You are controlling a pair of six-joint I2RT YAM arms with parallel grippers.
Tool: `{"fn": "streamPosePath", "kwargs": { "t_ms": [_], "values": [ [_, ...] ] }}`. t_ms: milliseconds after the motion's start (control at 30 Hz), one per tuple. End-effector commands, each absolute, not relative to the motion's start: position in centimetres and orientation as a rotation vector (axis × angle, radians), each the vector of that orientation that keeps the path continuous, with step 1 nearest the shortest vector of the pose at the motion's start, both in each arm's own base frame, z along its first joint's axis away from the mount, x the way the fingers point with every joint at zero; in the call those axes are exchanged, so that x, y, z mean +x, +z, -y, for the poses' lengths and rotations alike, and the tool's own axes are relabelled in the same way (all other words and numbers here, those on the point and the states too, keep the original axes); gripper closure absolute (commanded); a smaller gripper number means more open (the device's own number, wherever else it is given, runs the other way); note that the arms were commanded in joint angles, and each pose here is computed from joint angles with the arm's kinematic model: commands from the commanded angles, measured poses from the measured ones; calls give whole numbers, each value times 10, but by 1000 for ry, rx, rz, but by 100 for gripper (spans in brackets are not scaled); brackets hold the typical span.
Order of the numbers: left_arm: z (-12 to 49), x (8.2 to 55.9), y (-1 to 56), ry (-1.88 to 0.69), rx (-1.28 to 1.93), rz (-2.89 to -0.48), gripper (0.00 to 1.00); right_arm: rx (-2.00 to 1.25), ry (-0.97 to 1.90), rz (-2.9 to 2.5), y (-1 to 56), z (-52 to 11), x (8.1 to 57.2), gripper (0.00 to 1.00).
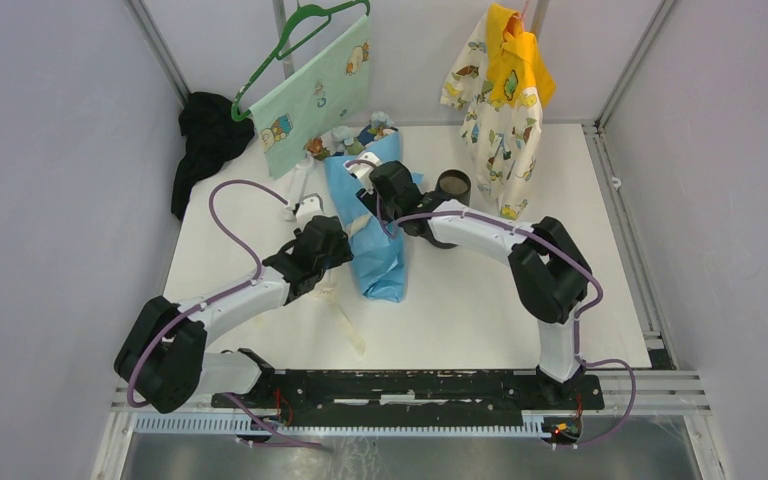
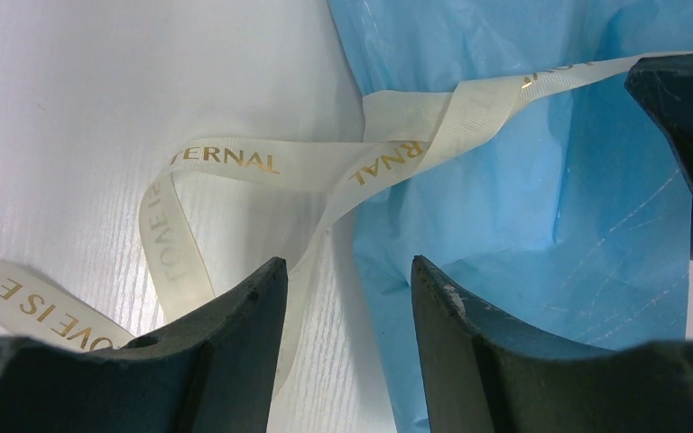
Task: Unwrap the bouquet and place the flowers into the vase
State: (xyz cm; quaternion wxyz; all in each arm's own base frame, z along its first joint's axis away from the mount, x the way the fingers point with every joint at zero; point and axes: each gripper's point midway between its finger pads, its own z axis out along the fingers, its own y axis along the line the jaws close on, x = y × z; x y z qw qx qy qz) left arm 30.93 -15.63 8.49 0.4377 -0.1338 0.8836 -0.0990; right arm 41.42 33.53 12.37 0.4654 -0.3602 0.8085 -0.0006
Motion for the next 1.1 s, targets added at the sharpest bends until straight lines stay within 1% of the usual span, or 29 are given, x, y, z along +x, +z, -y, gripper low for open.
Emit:
{"fn": "streamPosePath", "kwargs": {
  "t_ms": [0, 267, 333, 400, 433, 500, 567, 600, 667, 700, 933, 1067],
  "values": [
    [154, 314, 98, -265, -390, -2141, 40, -857, -57, -1950, 135, -338, 431, 43],
    [156, 312, 105, -293, -380, -2127, 40, -897, -91, -1994, 104, -339, 434, 45],
    [158, 312, 106, -310, -365, -2123, 40, -894, -92, -1994, 101, -339, 435, 46],
    [163, 313, 108, -342, -350, -2115, 40, -888, -97, -1987, 102, -340, 437, 50],
    [165, 312, 106, -354, -341, -2119, 40, -882, -100, -1983, 104, -340, 440, 57],
    [172, 313, 106, -383, -330, -2113, 40, -863, -106, -1974, 112, -340, 444, 74],
    [179, 314, 103, -401, -310, -2122, 43, -844, -101, -1963, 122, -341, 447, 87],
    [182, 314, 101, -409, -299, -2126, 45, -830, -97, -1957, 128, -341, 447, 92],
    [190, 314, 97, -427, -278, -2137, 48, -795, -83, -1936, 145, -340, 447, 99],
    [195, 314, 95, -439, -268, -2140, 49, -779, -73, -1929, 152, -339, 446, 100],
    [224, 330, 101, -526, -199, -2139, 49, -715, 112, -1838, 211, -343, 424, 100],
    [237, 343, 88, -515, -183, -2175, 49, -684, 193, -1788, 244, -343, 413, 100]
  ]
}}
